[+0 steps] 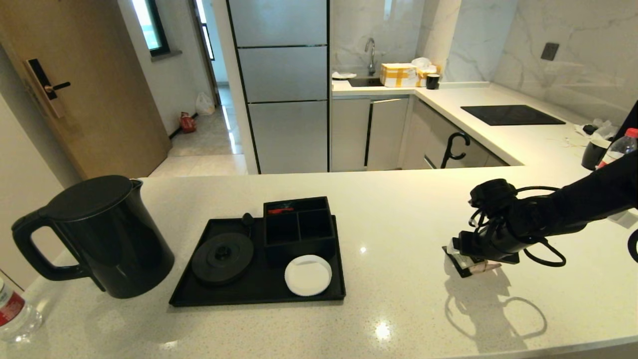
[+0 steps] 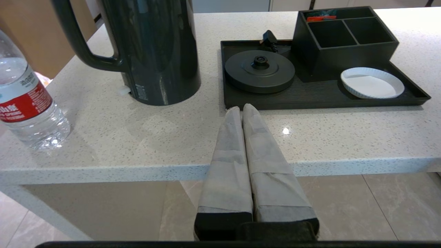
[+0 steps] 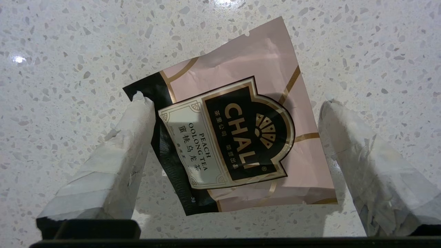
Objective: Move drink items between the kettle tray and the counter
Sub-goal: Return the tea bag to its original position
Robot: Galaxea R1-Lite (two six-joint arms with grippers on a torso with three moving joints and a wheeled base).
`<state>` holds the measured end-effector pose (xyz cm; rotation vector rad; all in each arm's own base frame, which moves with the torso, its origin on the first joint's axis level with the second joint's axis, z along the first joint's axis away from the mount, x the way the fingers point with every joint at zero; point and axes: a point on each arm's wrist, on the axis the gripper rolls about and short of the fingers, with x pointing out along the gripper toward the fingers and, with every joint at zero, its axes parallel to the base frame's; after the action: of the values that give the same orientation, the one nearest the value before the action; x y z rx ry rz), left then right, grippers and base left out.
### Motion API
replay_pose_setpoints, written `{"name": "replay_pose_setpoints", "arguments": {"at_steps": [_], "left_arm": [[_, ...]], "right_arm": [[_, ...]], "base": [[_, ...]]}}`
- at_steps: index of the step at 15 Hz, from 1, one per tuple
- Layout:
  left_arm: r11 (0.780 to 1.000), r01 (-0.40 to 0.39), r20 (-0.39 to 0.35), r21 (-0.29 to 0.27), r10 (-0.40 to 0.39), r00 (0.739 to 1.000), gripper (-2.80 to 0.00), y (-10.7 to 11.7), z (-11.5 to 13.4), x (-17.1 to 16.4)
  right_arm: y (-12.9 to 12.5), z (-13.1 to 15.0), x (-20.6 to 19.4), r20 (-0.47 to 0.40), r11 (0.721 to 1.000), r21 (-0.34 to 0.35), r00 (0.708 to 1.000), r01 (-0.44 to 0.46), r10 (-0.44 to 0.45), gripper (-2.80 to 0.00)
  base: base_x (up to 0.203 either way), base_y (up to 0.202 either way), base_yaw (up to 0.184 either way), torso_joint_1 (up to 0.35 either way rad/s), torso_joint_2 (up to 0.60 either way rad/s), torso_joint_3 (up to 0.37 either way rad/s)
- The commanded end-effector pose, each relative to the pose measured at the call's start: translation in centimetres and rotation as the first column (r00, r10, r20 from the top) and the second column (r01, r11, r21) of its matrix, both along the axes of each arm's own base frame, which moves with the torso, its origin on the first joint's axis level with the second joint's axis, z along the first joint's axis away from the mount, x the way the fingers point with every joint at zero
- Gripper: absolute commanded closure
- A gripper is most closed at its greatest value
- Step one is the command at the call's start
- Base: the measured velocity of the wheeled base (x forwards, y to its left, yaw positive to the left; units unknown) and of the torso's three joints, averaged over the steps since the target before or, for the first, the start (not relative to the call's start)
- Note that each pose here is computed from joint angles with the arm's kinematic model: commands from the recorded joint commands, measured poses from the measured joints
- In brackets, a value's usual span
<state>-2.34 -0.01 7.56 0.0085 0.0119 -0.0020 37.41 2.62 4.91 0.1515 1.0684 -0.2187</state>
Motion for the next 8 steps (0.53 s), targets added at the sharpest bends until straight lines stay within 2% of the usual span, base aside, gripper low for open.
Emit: {"name": "replay_pose_setpoints", "arguments": {"at_steps": [1,8], "left_arm": [[1.0,0.0,0.001,0.001,0.0,1.0,0.0,0.0,-0.01,-0.01],[1.0,0.0,0.001,0.001,0.0,1.0,0.0,0.0,-0.01,-0.01]], "right_arm": [[-0.01,-0.38,-0.08,-0.014,1.0,-0.001,1.0,0.003,-0.003,-2.8],[0.0,-0.07,0.0,0.012,1.0,0.003,1.0,0.003,-0.003,-2.8]], "base": [[0.0,0.0,0.0,0.0,0.0,0.0],[0.0,0.0,0.0,0.0,0.0,0.0]]}}
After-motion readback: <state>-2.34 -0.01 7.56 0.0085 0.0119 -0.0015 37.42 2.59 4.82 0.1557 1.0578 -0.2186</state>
